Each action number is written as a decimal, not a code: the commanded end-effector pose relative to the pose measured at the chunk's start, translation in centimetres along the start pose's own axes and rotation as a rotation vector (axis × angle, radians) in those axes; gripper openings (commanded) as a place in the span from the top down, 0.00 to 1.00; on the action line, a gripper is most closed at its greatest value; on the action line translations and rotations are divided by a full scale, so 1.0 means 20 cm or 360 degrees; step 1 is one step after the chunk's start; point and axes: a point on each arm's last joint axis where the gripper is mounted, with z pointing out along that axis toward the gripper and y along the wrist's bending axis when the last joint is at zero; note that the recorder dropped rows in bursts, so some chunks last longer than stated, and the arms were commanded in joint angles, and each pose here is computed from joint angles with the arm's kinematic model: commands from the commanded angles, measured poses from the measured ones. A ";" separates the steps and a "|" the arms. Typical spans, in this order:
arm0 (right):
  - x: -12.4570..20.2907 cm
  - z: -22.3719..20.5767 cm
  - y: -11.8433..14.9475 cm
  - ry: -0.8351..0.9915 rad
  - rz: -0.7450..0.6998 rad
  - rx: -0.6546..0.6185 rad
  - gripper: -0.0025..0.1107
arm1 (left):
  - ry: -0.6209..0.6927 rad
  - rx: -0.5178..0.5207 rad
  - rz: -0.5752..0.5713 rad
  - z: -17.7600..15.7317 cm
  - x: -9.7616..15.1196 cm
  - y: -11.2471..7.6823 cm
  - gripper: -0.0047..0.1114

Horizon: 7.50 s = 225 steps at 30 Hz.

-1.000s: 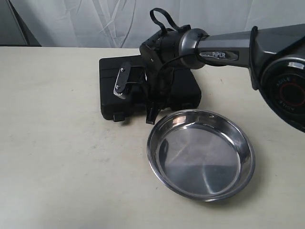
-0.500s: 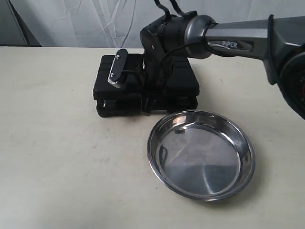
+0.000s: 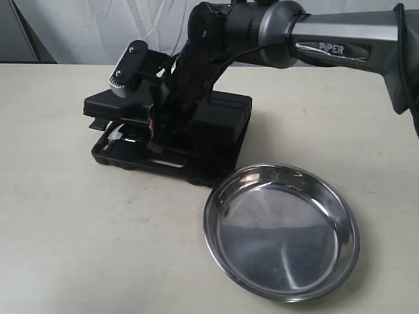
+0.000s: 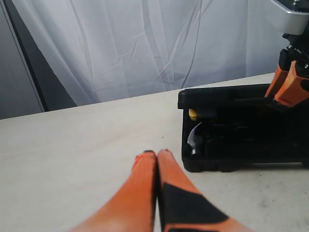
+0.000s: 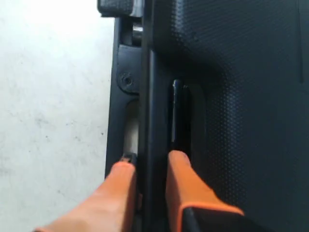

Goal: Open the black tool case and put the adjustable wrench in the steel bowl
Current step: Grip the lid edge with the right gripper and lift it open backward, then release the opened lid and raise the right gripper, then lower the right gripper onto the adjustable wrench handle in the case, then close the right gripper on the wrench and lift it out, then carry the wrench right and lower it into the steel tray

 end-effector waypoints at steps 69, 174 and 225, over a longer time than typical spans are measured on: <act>0.19 -0.48 -0.59 -0.0099 -0.0077 0.1161 0.99 | -0.0007 0.0006 -0.0003 0.00 -0.01 0.00 0.96; 0.56 0.30 -0.61 0.0347 0.0622 0.0034 0.62 | -0.0007 0.0006 -0.0003 0.00 -0.01 0.00 0.96; 0.72 -0.44 0.02 0.0190 0.1278 0.0172 0.99 | -0.0007 0.0006 -0.0003 0.00 -0.01 0.00 0.96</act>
